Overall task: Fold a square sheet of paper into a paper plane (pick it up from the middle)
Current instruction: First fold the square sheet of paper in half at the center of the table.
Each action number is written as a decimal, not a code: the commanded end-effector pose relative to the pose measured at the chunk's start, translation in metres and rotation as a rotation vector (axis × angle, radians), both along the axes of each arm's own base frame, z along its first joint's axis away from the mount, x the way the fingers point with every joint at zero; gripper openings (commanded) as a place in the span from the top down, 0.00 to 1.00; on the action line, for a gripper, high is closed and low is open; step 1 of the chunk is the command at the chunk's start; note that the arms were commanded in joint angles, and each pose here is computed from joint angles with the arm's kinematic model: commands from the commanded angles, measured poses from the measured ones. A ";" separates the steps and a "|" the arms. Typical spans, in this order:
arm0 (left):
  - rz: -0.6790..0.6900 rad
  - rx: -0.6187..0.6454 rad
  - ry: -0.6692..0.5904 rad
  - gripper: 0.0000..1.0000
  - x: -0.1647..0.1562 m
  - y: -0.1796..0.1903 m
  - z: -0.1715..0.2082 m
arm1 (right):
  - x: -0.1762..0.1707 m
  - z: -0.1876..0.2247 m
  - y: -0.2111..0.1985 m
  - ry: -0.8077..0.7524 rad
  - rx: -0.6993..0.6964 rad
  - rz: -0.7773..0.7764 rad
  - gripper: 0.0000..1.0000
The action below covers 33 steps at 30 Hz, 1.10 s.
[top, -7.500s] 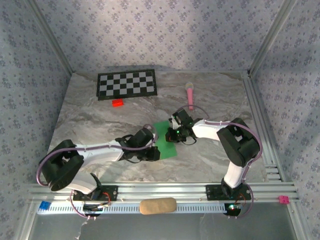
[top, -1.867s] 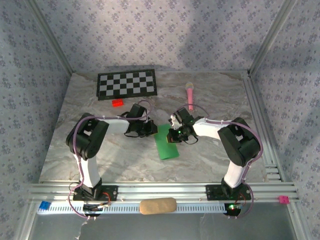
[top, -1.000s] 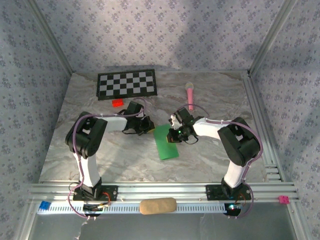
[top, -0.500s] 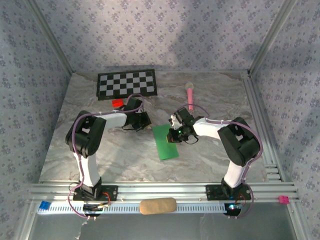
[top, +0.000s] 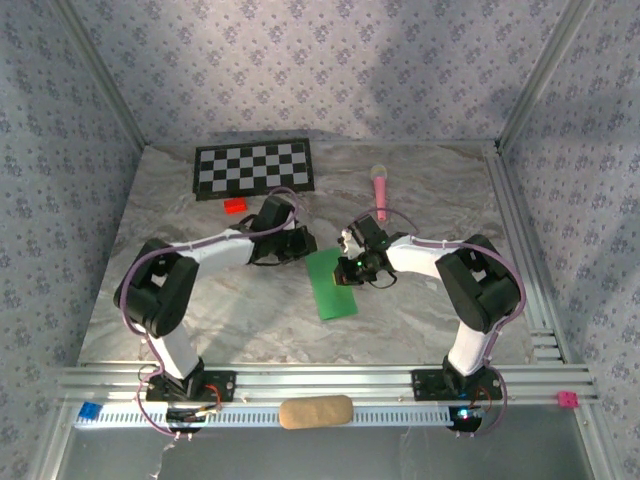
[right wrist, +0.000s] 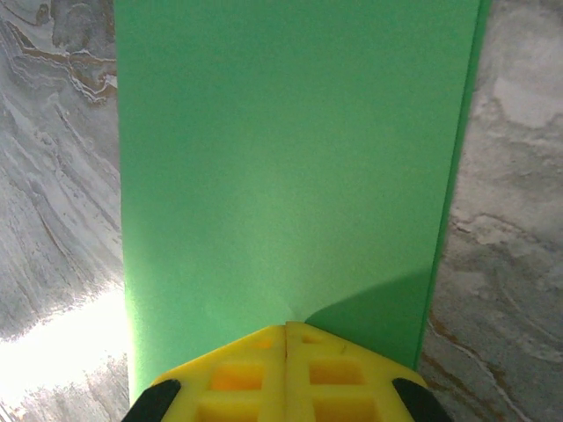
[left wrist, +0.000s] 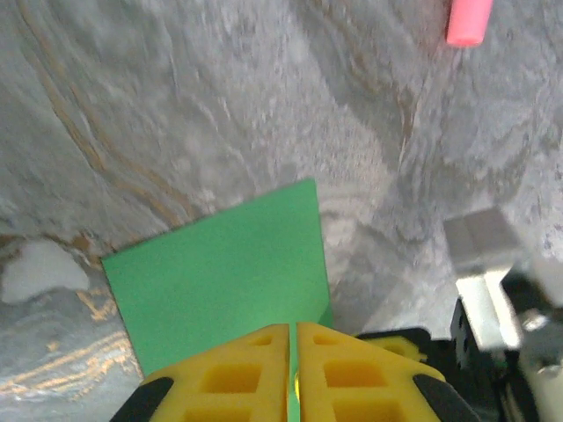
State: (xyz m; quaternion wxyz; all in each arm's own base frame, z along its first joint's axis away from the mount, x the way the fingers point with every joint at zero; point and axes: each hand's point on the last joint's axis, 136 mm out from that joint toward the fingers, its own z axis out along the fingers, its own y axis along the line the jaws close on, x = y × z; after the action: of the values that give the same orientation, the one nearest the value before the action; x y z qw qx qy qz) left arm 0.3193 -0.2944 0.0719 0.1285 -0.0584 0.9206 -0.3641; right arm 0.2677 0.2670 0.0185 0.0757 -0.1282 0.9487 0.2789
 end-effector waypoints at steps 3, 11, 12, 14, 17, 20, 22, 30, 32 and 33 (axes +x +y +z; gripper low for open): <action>-0.097 -0.064 0.057 0.87 -0.023 -0.016 -0.016 | -0.031 -0.034 -0.038 0.124 -0.169 -0.029 1.00; -0.113 0.063 0.118 0.87 -0.040 0.004 -0.064 | -0.033 -0.039 -0.037 0.136 -0.171 -0.029 1.00; -0.112 0.075 0.122 0.87 -0.042 0.007 -0.069 | -0.033 -0.038 -0.037 0.135 -0.171 -0.030 1.00; -0.116 0.095 0.122 0.87 -0.044 0.010 -0.076 | -0.034 -0.038 -0.038 0.134 -0.170 -0.030 1.00; -0.110 0.129 0.112 0.88 -0.044 0.018 -0.078 | -0.034 -0.038 -0.038 0.137 -0.173 -0.031 1.00; -0.104 0.119 0.076 0.87 -0.037 0.017 -0.061 | -0.034 -0.037 -0.038 0.132 -0.171 -0.032 1.00; -0.113 0.107 0.053 0.87 -0.034 0.012 -0.045 | -0.033 -0.036 -0.038 0.132 -0.172 -0.034 1.00; -0.113 -0.041 0.033 0.86 -0.039 -0.015 -0.001 | -0.032 -0.034 -0.038 0.125 -0.173 -0.040 1.00; -0.119 -0.048 0.054 0.86 -0.044 -0.019 -0.006 | -0.031 -0.032 -0.038 0.120 -0.169 -0.042 1.00; -0.122 -0.044 0.061 0.86 -0.046 -0.020 -0.009 | -0.031 -0.032 -0.038 0.119 -0.169 -0.043 1.00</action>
State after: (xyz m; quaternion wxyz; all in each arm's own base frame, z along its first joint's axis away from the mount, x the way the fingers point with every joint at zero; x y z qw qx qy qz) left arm 0.2795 -0.3046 0.0592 0.0920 -0.0136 0.9234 -0.3724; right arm 0.2668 0.2658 0.0187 0.0775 -0.1262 0.9490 0.2784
